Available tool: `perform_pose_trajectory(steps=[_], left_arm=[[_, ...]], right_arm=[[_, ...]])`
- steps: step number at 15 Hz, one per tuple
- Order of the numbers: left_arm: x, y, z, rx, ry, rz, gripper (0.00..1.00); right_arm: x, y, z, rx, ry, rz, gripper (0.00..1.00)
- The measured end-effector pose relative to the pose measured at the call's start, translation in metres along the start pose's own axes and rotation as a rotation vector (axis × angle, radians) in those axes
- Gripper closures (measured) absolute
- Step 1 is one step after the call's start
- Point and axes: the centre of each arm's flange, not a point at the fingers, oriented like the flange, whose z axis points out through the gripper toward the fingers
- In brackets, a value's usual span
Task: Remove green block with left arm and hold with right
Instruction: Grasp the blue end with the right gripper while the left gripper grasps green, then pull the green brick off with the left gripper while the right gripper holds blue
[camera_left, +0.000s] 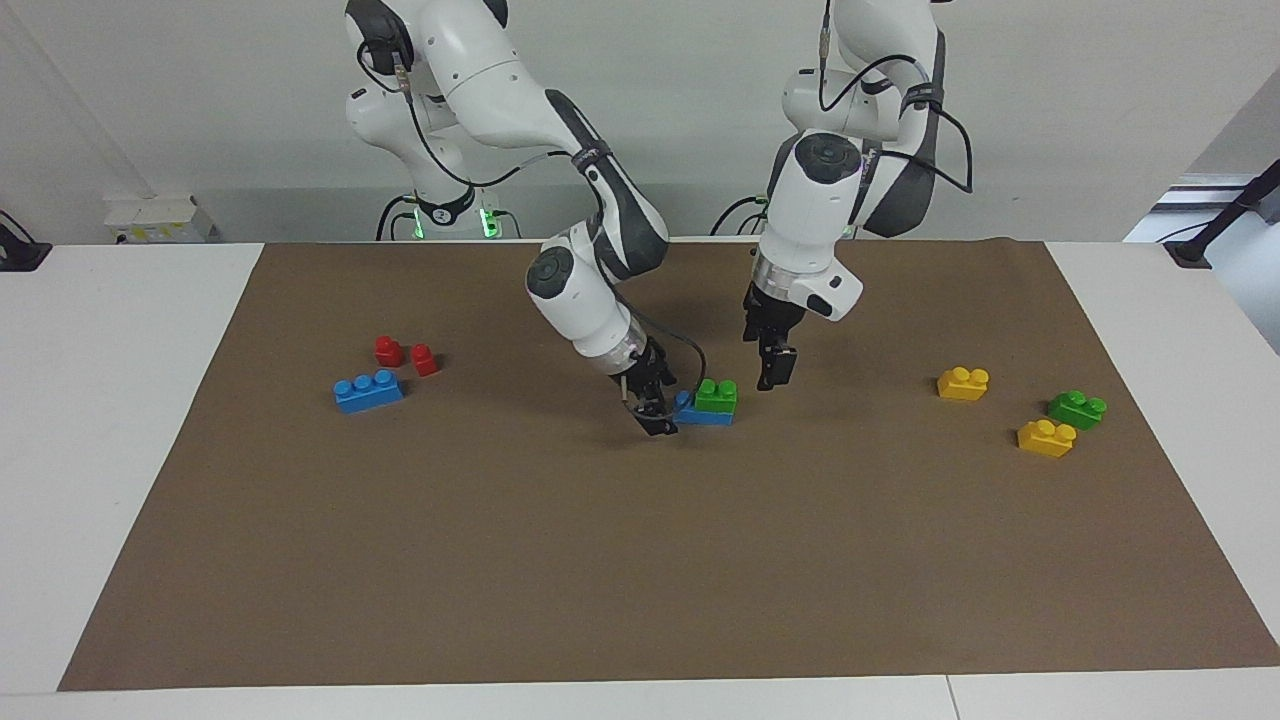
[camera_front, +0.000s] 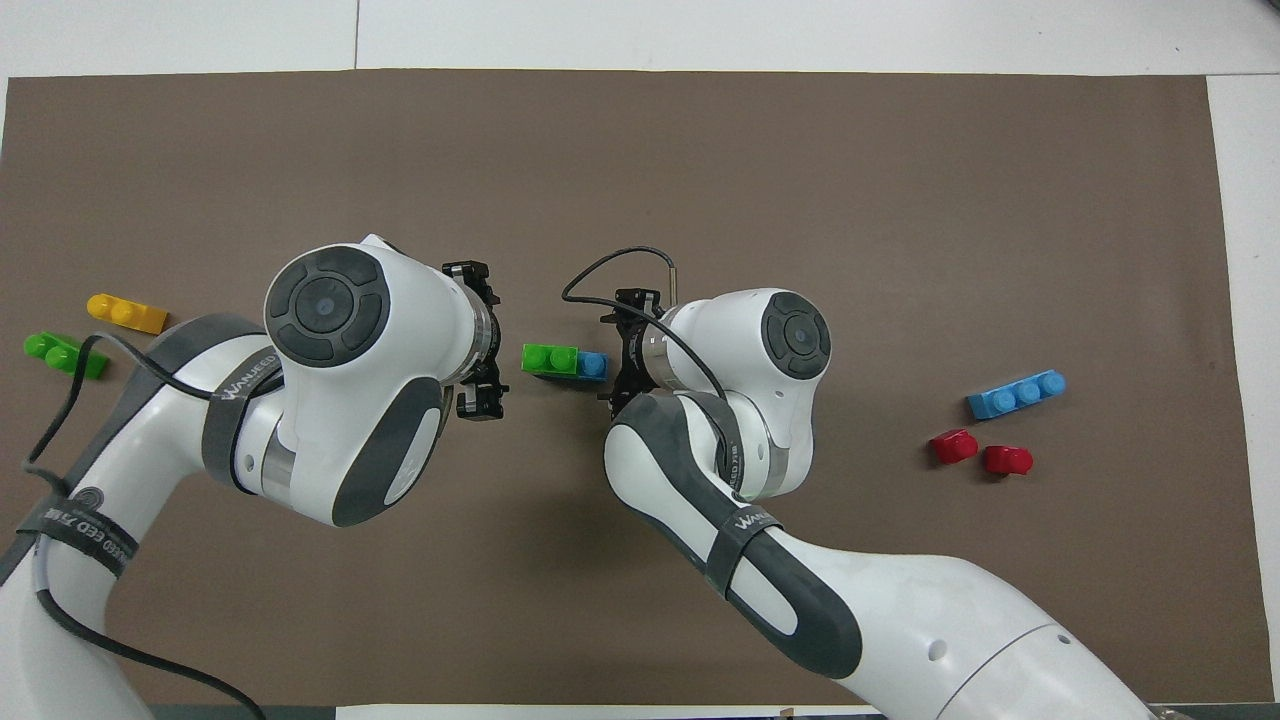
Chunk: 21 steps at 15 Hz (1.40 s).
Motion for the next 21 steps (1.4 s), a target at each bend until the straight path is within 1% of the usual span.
perform_pose_trajectory(steps=[1, 2, 4, 6, 7, 8, 10, 11, 12, 14, 16, 21], left_arm=[[-0.002, 0.000, 0.004, -0.001, 0.000, -0.014, 0.00], [-0.003, 0.001, 0.007, 0.000, 0.000, -0.024, 0.00], [-0.003, 0.001, 0.011, 0.003, 0.002, -0.033, 0.00], [-0.003, 0.002, 0.016, 0.002, 0.002, -0.042, 0.00], [-0.004, 0.003, 0.019, -0.001, 0.001, -0.046, 0.00], [-0.004, 0.004, 0.023, -0.004, 0.000, -0.047, 0.00], [-0.009, 0.000, 0.033, 0.006, 0.007, -0.037, 0.00], [-0.014, -0.003, 0.039, 0.010, 0.014, -0.035, 0.00], [-0.018, -0.005, 0.046, 0.005, 0.025, -0.035, 0.00], [-0.026, -0.008, 0.061, -0.011, 0.044, -0.036, 0.00], [-0.029, -0.009, 0.071, -0.006, 0.052, -0.034, 0.00], [-0.028, -0.008, 0.073, -0.007, 0.057, -0.032, 0.00]], right_arm=[[0.000, 0.001, 0.002, 0.002, 0.002, -0.001, 0.00], [0.001, 0.002, 0.003, 0.001, 0.003, 0.000, 0.02], [0.002, 0.002, 0.004, 0.000, 0.005, 0.001, 0.01], [0.004, 0.002, 0.004, 0.005, 0.007, 0.002, 0.10], [0.004, 0.003, 0.004, 0.010, 0.008, 0.003, 0.11], [0.005, 0.003, 0.005, 0.011, 0.008, 0.004, 0.19], [0.003, 0.005, 0.006, 0.009, 0.009, 0.000, 0.21], [0.002, 0.006, 0.007, 0.009, 0.008, -0.003, 0.29], [0.000, 0.007, 0.007, 0.010, 0.008, -0.006, 0.43], [-0.002, 0.008, 0.007, 0.017, 0.007, -0.009, 0.66], [-0.002, 0.008, 0.007, 0.018, 0.006, -0.010, 0.65], [-0.003, 0.008, 0.008, 0.019, 0.006, -0.011, 0.65]])
